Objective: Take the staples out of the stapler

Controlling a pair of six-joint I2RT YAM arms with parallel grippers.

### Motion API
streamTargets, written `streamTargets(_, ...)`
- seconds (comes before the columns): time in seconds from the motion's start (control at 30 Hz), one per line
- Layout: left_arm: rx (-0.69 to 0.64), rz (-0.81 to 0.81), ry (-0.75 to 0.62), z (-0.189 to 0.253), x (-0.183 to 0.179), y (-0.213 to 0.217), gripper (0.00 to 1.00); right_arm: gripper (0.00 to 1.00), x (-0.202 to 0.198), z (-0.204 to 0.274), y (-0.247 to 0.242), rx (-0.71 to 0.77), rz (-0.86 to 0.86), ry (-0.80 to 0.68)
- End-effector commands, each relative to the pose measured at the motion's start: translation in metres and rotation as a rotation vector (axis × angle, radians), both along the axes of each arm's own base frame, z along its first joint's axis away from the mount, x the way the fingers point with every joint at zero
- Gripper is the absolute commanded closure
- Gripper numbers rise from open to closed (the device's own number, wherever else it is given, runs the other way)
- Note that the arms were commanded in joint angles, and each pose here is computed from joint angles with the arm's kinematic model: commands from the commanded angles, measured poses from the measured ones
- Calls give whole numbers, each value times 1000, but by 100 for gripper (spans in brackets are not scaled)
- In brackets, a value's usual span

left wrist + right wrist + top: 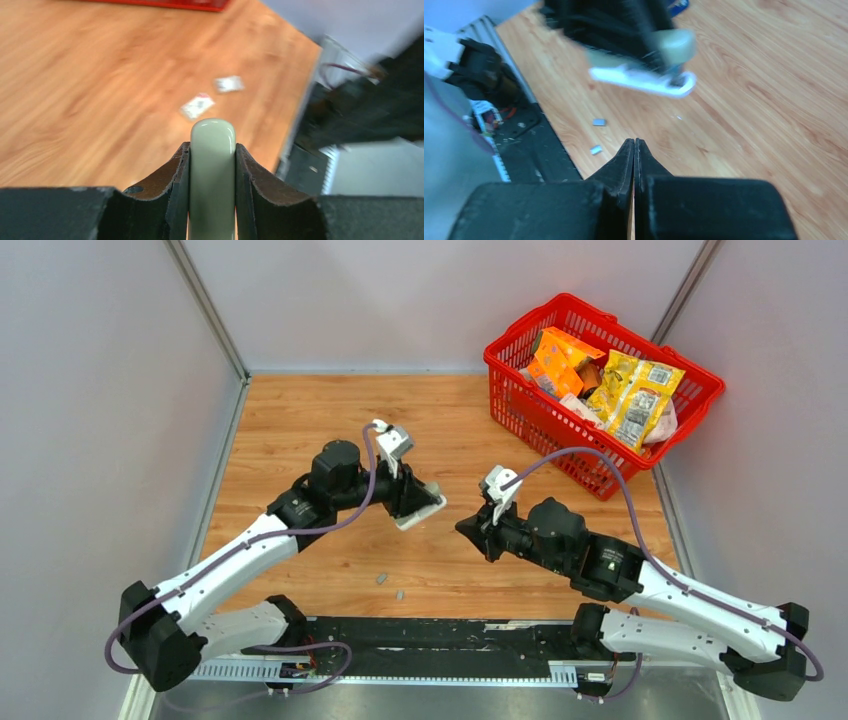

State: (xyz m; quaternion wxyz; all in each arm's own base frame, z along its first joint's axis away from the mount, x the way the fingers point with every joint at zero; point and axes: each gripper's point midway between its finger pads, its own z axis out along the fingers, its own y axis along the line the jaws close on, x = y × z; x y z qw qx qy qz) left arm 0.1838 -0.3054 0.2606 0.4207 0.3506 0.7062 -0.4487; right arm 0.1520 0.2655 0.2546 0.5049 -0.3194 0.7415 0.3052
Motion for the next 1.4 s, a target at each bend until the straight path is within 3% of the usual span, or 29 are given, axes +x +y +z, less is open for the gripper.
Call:
streamTargets(0.0,-27,261,-68,8,69,25,100,100,-14,26,14,142,60,9)
streamTargets(0.57,205,876,14,-61,185,117,100,100,-17,1,20,142,64,75)
streamTargets(1.07,346,1026,142,-141,252,162,100,100,-23,-13,35,140,117,113)
streamTargets(1.23,381,1033,162,-164,260,164,91,100,-22,-15,37,133,118,117)
streamTargets(1.37,409,1050,157,-171,265,170,73,100,-22,-18,38,126,119,121)
